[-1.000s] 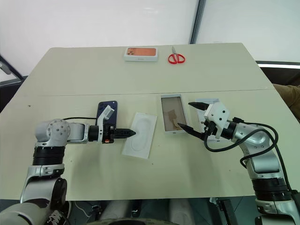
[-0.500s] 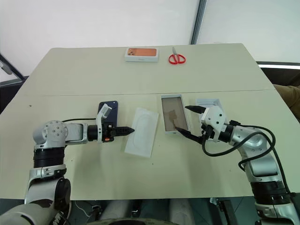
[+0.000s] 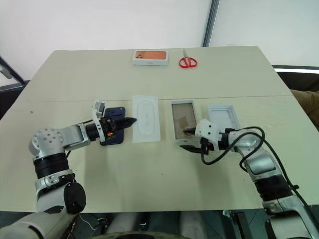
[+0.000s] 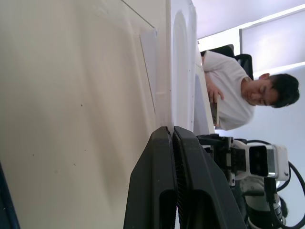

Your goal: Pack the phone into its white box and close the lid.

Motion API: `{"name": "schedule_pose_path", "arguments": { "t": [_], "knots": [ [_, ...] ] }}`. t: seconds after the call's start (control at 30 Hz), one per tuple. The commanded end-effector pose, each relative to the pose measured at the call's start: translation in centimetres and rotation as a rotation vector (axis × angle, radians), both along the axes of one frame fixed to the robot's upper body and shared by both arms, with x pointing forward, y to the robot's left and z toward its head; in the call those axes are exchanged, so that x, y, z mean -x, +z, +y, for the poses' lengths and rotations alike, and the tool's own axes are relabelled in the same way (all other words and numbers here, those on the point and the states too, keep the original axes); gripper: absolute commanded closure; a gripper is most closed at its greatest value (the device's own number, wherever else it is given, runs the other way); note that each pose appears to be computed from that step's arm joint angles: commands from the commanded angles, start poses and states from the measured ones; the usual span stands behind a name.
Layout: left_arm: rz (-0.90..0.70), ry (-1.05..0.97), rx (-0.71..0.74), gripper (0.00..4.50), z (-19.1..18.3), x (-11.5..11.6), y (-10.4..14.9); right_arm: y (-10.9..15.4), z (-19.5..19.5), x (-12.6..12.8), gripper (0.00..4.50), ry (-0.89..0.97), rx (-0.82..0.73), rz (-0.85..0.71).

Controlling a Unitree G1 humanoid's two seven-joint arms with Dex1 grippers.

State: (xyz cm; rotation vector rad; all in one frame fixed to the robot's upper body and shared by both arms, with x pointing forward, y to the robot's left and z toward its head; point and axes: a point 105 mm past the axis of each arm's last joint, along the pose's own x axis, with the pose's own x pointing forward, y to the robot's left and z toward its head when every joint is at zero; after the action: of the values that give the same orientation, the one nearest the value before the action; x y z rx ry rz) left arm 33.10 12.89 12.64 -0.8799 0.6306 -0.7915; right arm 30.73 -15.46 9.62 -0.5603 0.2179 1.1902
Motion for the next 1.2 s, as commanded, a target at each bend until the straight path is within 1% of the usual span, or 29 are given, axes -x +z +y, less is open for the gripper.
{"name": "schedule_pose_path", "arguments": {
  "t": [0.03, 0.07, 0.13, 0.2, 0.33, 0.47, 0.57, 0.6, 0.63, 0.67, 0.77, 0.8, 0.83, 0.93, 1.0, 1.1, 1.13, 1.2],
  "knots": [
    [-0.102, 0.006, 0.016, 4.5, -0.1, -0.1, 2.1, -0.2, -0.3, -0.2, 4.04, 0.04, 0.046, 0.016],
    [-0.1, 0.016, 0.007, 4.5, -0.1, -0.1, 2.1, -0.4, -0.4, -0.3, 4.44, 0.048, 0.056, 0.015],
    [-0.125, 0.041, 0.009, 4.5, 0.1, -0.3, 2.5, 0.0, 0.8, 0.3, 4.44, 0.098, 0.02, 0.03],
    [-0.117, 0.065, 0.021, 4.5, 0.3, -0.6, 2.8, 0.4, 2.2, 1.3, 4.44, 0.167, 0.002, 0.01],
    [-0.14, 0.082, 0.061, 4.5, 0.3, -1.0, 4.0, 0.9, 4.8, 2.4, 4.44, 0.221, -0.054, 0.011],
    [-0.14, 0.068, 0.099, 4.5, -0.3, -1.1, 4.7, 1.0, 7.1, 3.0, 4.44, 0.238, -0.089, -0.016],
    [-0.132, 0.051, 0.119, 4.5, -0.9, -1.1, 4.8, 0.9, 7.7, 3.0, 4.44, 0.214, -0.126, 0.039],
    [-0.126, 0.043, 0.12, 4.5, -1.2, -1.0, 4.7, 1.0, 7.9, 2.7, 3.84, 0.199, -0.135, 0.027],
    [-0.119, 0.039, 0.113, 4.5, -1.6, -0.9, 4.5, 1.1, 7.9, 2.7, 3.55, 0.195, -0.138, 0.023],
    [-0.114, 0.037, 0.108, 4.5, -1.8, -0.8, 4.2, 1.2, 7.9, 2.5, 3.11, 0.187, -0.141, 0.009],
    [-0.104, 0.03, 0.114, 4.5, -2.3, -0.6, 3.9, 2.0, 7.4, 1.9, 1.55, 0.135, -0.144, -0.056],
    [-0.102, 0.031, 0.115, 4.5, -2.3, -0.5, 3.8, 2.4, 7.0, 1.7, 1.11, 0.122, -0.144, -0.074],
    [-0.099, 0.031, 0.114, 4.5, -2.4, -0.4, 3.7, 2.8, 6.5, 1.9, 0.6, 0.11, -0.158, -0.061],
    [-0.091, 0.023, 0.105, 4.5, -2.7, 0.0, 3.3, 3.5, 4.5, 2.7, 0.6, 0.082, -0.175, -0.02],
    [-0.092, 0.013, 0.095, 4.5, -2.9, 0.5, 3.0, 3.2, 2.3, 3.4, 0.6, 0.051, -0.141, 0.004],
    [-0.075, -0.002, 0.088, 4.5, -3.2, 1.2, 2.3, 2.4, -0.6, 3.5, 0.6, -0.021, -0.086, 0.004],
    [-0.066, -0.01, 0.081, 4.5, -3.3, 1.4, 2.0, 2.6, -1.4, 3.2, 0.6, -0.049, -0.094, -0.006],
    [-0.037, -0.026, 0.068, 4.5, -3.6, 1.6, 1.1, 3.9, -2.6, 2.3, 0.6, -0.115, -0.186, -0.035]
  ]
}}
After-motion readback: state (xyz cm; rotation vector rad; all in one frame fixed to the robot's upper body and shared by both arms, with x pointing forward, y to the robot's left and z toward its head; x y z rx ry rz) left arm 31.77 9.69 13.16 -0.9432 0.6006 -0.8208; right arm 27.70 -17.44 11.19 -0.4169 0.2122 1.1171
